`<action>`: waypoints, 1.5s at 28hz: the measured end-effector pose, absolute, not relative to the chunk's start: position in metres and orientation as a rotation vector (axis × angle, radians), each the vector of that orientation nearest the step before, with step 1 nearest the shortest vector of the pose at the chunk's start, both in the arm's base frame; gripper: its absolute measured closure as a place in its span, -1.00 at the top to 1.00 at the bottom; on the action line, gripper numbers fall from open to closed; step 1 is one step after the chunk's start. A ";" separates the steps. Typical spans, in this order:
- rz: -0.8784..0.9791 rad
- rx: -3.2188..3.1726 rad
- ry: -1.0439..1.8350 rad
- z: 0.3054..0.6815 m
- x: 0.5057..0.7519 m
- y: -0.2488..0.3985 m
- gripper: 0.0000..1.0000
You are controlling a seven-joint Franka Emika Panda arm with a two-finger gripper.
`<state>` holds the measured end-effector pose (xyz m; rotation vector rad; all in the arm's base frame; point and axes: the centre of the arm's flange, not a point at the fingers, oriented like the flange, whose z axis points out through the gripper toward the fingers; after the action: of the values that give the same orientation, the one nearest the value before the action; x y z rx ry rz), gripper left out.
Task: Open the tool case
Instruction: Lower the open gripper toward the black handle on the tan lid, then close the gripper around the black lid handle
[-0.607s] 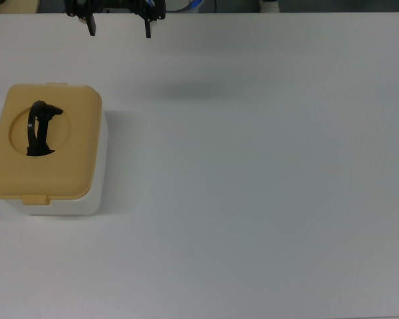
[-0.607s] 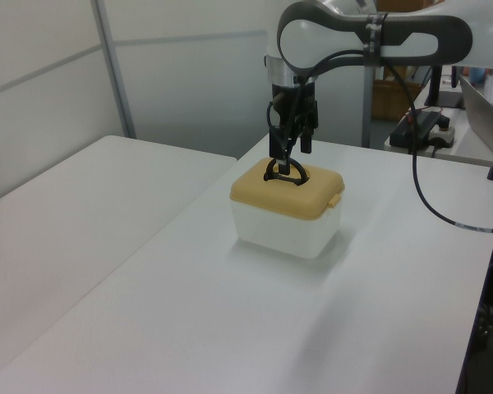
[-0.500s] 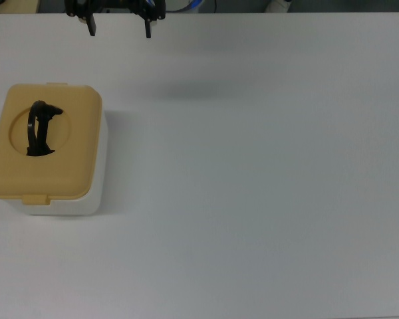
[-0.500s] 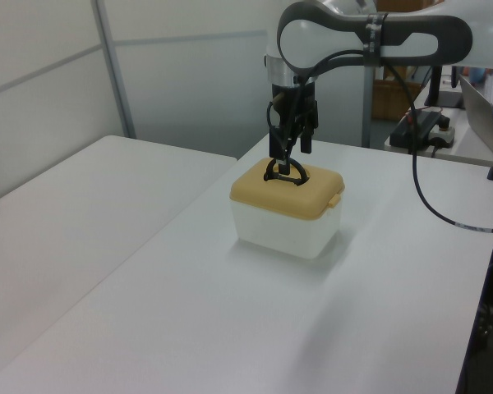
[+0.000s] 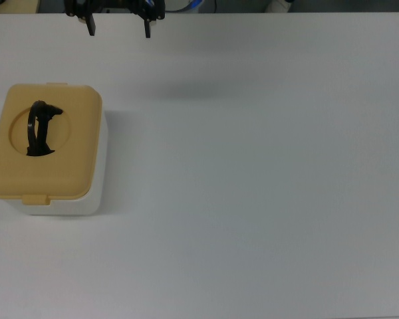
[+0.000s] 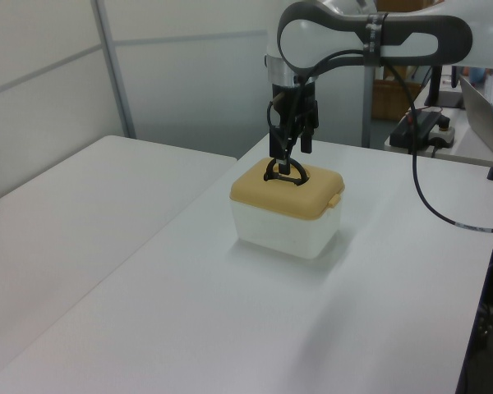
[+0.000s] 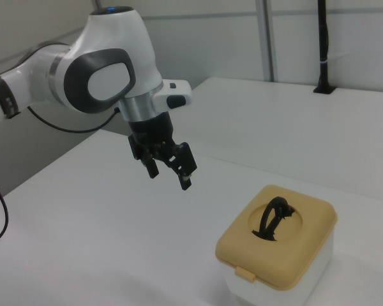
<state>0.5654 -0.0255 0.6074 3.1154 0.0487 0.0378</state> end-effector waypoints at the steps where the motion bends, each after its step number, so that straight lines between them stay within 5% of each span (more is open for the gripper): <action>1: 0.038 3.115 0.046 0.607 0.565 -0.027 1.00; 13: 0.101 3.103 -0.054 0.594 0.579 -0.071 1.00; 27: 0.156 3.066 0.055 0.559 0.626 -0.145 1.00; 42: 0.207 3.046 0.039 0.541 0.638 -0.177 1.00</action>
<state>0.6379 -0.1774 0.5409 3.0457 0.0387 0.2074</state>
